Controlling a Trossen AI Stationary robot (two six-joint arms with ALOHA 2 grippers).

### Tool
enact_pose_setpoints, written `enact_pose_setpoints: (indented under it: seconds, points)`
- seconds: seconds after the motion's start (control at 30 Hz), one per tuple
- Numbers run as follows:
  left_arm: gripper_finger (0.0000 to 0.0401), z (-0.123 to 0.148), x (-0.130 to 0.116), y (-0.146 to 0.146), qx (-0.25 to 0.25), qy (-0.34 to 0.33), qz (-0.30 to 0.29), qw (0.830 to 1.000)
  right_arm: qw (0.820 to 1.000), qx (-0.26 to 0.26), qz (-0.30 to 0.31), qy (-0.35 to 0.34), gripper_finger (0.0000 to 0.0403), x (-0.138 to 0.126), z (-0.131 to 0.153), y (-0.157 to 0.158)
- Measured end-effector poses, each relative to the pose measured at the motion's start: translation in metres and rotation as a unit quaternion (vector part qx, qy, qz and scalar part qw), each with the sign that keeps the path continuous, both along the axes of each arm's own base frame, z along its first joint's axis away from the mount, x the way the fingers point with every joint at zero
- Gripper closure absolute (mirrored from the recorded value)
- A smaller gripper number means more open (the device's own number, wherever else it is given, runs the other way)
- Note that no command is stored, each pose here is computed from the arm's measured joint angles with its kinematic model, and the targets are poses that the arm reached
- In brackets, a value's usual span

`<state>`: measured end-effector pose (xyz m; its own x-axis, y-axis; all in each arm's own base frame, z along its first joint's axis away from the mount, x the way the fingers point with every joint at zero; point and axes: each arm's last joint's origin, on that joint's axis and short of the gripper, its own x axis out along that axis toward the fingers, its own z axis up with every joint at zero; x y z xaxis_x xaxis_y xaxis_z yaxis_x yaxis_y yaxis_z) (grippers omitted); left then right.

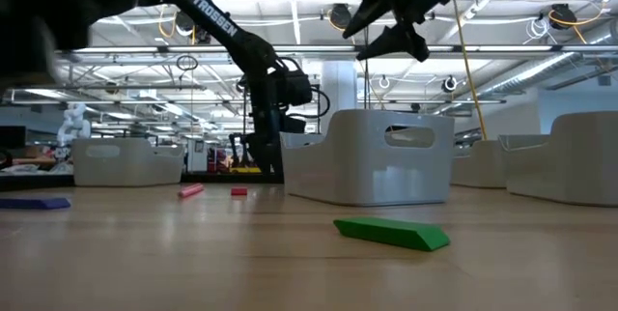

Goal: Sort crayons/erasers/pens/pencils in bins
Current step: Put the red eraser into the top left gray bin

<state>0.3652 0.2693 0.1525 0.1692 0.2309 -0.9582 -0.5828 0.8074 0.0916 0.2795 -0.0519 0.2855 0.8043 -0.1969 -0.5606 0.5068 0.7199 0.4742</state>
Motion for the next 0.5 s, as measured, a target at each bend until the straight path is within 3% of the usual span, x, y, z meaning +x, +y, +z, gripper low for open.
enact_pose_setpoints:
  seconds: [0.1, 0.2, 0.3, 0.43, 0.5]
  points:
    - [0.0131, 0.004, 0.001, -0.001, 0.003, -0.004, -0.050, 0.999, 1.000, 0.000, -0.011, 0.006, 0.0190, -0.001, -0.001, 0.000]
    - [0.0163, 0.019, 0.006, -0.004, -0.027, -0.079, -0.098, 0.992, 0.999, 0.009, -0.037, 0.012, 0.0190, -0.002, -0.002, -0.001]
    - [0.0241, 0.028, 0.012, -0.010, -0.062, -0.138, -0.138, 0.979, 0.999, 0.017, -0.046, 0.008, 0.0192, -0.002, -0.002, -0.002]
    - [0.0375, 0.024, 0.019, -0.017, -0.074, -0.149, -0.150, 0.975, 0.999, 0.019, -0.047, 0.007, 0.0204, -0.002, -0.002, -0.002]
    - [0.0388, 0.015, 0.021, -0.018, -0.088, -0.141, -0.137, 0.976, 0.998, 0.027, -0.053, 0.004, 0.0212, -0.002, -0.002, -0.003]
